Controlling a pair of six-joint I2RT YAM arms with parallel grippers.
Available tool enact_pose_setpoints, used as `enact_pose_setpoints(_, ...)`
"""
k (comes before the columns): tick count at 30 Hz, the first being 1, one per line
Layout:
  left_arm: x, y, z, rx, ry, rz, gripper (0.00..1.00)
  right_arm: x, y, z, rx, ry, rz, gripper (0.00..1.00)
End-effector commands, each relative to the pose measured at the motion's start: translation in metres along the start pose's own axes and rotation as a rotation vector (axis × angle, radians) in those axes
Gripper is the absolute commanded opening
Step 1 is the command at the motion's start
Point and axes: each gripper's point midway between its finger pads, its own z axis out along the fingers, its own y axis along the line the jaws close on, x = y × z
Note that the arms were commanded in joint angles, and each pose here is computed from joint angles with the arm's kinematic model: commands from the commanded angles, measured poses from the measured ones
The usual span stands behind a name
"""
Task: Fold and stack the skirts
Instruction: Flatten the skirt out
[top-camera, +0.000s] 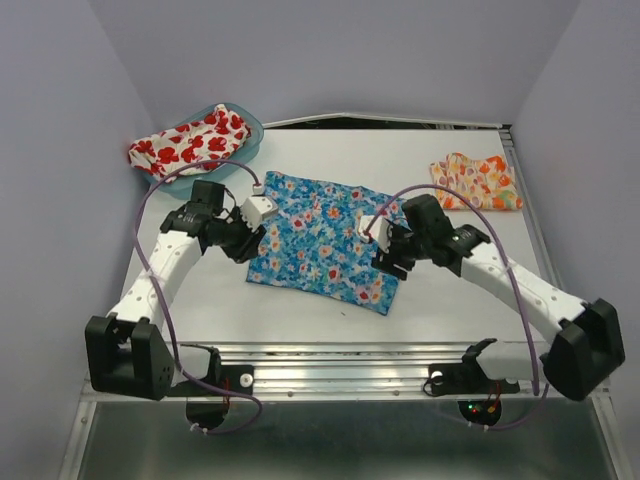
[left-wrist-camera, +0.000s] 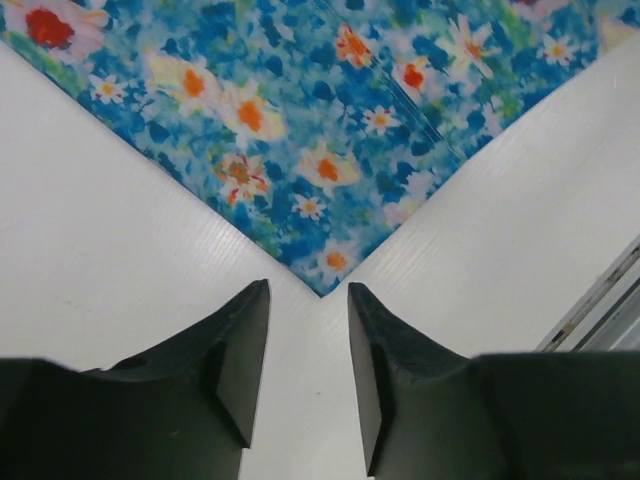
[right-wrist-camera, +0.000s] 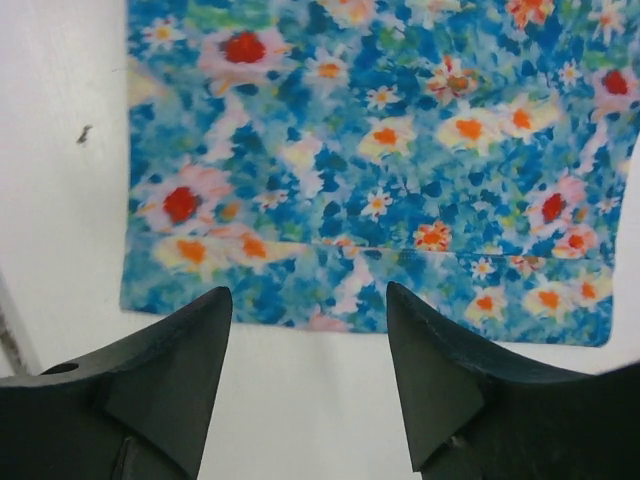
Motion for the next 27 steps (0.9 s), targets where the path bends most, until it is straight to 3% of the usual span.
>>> enact_pose_setpoints(1, -0.023, 0.022, 0.025, -0.031, -0.059, -0.159, 0.4, 0.007, -0.039, 0.035, 0.058, 0.073, 0.151, 0.63)
enact_pose_setpoints(4, -0.017, 0.025, 0.04, -0.03, -0.032, -0.215, 0.33, 0.033, -0.05, 0.063, 0.035, 0.158, 0.224, 0.58)
enact_pose_setpoints(10, 0.018, 0.024, 0.076, 0.0, 0.097, -0.313, 0.32, 0.077, -0.068, 0.086, 0.038, 0.297, 0.239, 0.57)
enact_pose_setpoints(17, 0.044, 0.048, 0.111, -0.051, 0.227, -0.397, 0.25, 0.116, 0.007, 0.092, -0.215, 0.439, 0.304, 0.55)
enact_pose_setpoints(22, 0.023, 0.092, 0.123, -0.136, 0.213, -0.378, 0.22, 0.096, 0.084, 0.087, -0.43, 0.466, 0.289, 0.55)
enact_pose_setpoints(27, -0.013, 0.131, 0.132, -0.184, 0.157, -0.351, 0.25, 0.012, 0.151, 0.088, -0.653, 0.328, 0.366, 0.58)
